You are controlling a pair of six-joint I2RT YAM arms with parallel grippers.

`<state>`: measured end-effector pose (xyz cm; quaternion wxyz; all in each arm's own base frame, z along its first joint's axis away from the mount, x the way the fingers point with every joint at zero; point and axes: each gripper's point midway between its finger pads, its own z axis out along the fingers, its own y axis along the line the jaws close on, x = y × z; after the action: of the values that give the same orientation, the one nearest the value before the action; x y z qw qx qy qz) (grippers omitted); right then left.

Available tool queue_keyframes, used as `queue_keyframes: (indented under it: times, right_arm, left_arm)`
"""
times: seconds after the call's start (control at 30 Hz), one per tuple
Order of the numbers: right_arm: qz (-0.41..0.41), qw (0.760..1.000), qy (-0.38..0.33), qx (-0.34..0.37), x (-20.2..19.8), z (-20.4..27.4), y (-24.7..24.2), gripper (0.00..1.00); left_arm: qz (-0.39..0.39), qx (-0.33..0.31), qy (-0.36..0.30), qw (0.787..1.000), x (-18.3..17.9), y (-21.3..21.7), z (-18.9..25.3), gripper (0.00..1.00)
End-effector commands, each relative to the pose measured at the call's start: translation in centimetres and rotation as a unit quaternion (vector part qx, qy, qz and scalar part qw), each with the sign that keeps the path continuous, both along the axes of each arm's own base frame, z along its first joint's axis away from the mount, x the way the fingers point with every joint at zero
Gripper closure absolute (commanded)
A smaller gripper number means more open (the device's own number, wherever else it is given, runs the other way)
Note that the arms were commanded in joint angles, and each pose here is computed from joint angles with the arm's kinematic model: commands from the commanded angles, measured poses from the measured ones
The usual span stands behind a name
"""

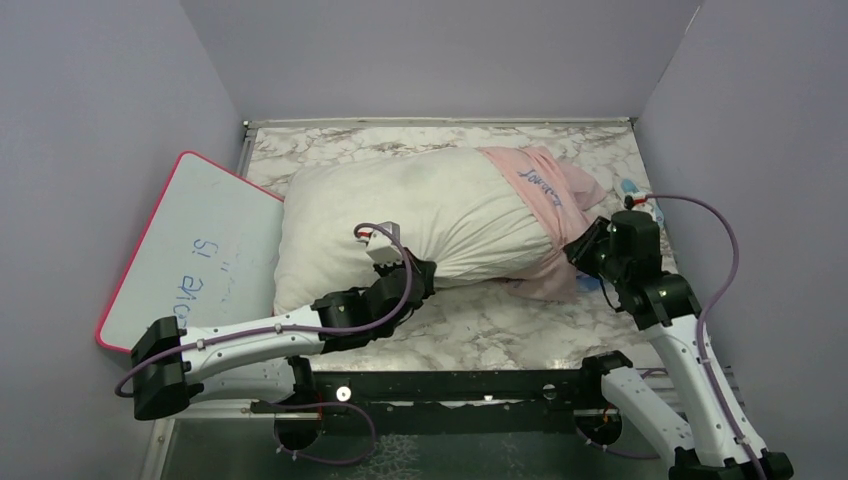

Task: Remove the pillowcase from the pillow
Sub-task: Remove the pillow from the pillowcase.

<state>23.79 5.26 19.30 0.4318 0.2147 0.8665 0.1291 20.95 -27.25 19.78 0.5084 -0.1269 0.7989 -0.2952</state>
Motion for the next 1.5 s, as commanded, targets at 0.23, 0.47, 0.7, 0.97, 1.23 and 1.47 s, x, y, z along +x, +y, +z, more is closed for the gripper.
queue_keyframes:
  times: [0.23,0.47,0.7,0.97,1.23,1.47]
  right_arm:
    - [0.049,0.988,-0.144,-0.030,0.8,11.3,-0.1,0.26]
    - [0.197,0.979,-0.057,0.016,3.7,6.3,5.6,0.20]
    - [0.130,0.988,0.077,-0.020,4.2,-1.0,3.3,0.27]
    - [-0.038,0.991,0.056,-0.113,3.9,-1.1,-3.3,0.67]
    - [-0.015,0.993,0.062,-0.096,3.7,0.0,-2.3,0.52]
    - [-0.099,0.984,0.145,0.029,-2.6,-2.9,-1.2,0.30]
  left_arm:
    - [-0.143,0.078,-0.044,0.986,-1.7,-2.2,1.7,0.51]
    - [-0.256,0.103,-0.090,0.957,-3.7,-4.3,6.0,0.21]
    - [-0.350,0.227,-0.114,0.901,-3.4,-8.1,6.4,0.12]
    - [-0.433,0.310,-0.124,0.838,-2.5,-13.9,3.1,0.12]
    - [-0.436,0.402,-0.130,0.795,-2.2,-16.2,-1.0,0.13]
    - [-0.379,0.520,-0.087,0.761,0.0,-15.9,-7.1,0.60]
